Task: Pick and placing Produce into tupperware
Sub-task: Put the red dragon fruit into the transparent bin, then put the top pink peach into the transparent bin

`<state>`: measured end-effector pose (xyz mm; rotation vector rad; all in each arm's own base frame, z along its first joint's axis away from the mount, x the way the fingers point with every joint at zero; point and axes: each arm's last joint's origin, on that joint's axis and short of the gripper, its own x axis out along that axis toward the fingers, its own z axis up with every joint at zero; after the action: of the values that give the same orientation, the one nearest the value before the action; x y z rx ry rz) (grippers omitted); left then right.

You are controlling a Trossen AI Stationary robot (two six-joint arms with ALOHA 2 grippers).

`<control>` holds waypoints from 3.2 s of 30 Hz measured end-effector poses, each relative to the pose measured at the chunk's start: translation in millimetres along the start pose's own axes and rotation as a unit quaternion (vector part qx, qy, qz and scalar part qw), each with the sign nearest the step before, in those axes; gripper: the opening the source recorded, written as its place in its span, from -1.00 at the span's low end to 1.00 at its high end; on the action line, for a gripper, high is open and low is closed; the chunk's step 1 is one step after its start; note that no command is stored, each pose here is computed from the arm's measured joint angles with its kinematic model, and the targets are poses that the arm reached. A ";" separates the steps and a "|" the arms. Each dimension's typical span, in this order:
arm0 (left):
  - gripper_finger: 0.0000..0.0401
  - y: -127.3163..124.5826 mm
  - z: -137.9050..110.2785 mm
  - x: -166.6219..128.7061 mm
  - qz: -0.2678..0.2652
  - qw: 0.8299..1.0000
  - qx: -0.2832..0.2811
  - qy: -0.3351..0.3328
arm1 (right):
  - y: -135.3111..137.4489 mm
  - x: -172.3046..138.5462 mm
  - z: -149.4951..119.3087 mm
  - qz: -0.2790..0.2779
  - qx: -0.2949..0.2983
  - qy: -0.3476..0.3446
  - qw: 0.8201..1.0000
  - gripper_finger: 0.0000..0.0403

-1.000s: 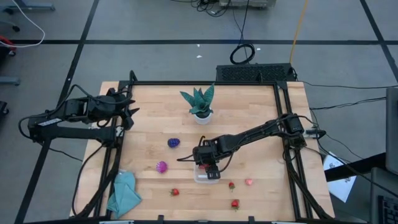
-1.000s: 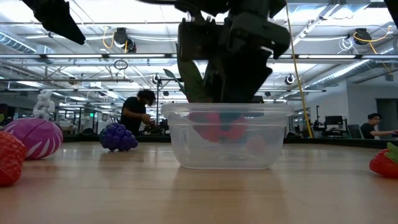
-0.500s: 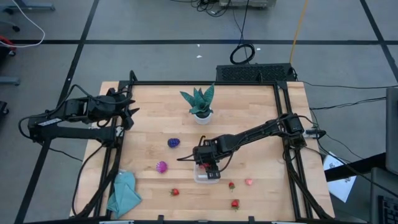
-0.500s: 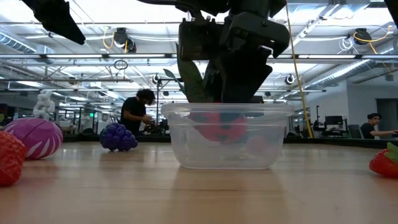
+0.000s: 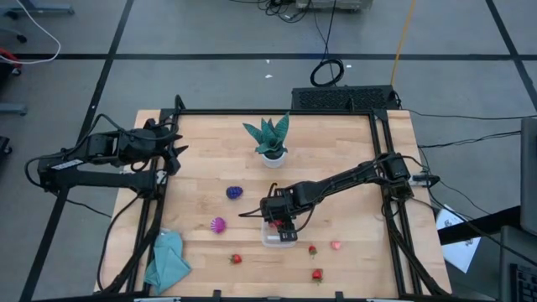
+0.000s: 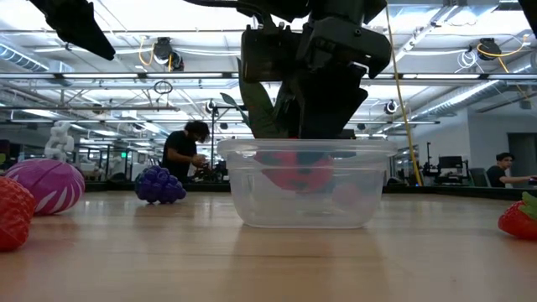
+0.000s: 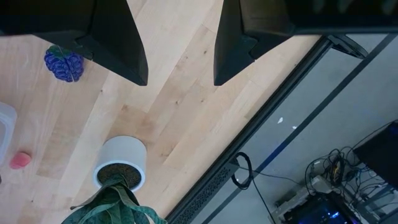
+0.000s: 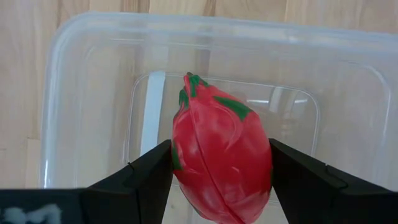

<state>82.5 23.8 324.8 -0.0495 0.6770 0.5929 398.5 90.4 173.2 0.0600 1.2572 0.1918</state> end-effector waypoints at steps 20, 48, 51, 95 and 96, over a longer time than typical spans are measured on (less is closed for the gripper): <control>-0.07 0.0 0.0 0.0 0.000 1.000 0.000 0.000 | -2.4 9.6 -8.2 -0.001 0.002 0.004 1.000 0.17; -0.07 0.0 0.0 0.0 0.000 1.000 0.002 0.000 | -4.8 9.3 -8.2 -0.003 0.031 0.006 0.999 0.44; -0.07 0.0 0.0 0.0 0.000 1.000 0.002 0.000 | -4.9 9.3 -8.2 -0.004 0.030 0.006 1.000 0.53; -0.07 -0.1 0.1 0.0 -0.001 1.000 -0.002 0.000 | -7.1 -137.0 -49.7 -0.119 -0.029 0.059 0.991 0.58; -0.07 -0.1 0.1 0.0 -0.001 1.000 -0.003 0.000 | -7.3 -134.5 -49.5 -0.118 -0.045 0.068 0.990 0.58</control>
<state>82.6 23.7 324.9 -0.0555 0.6743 0.5933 312.7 56.5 283.0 -0.1826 1.3773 0.0473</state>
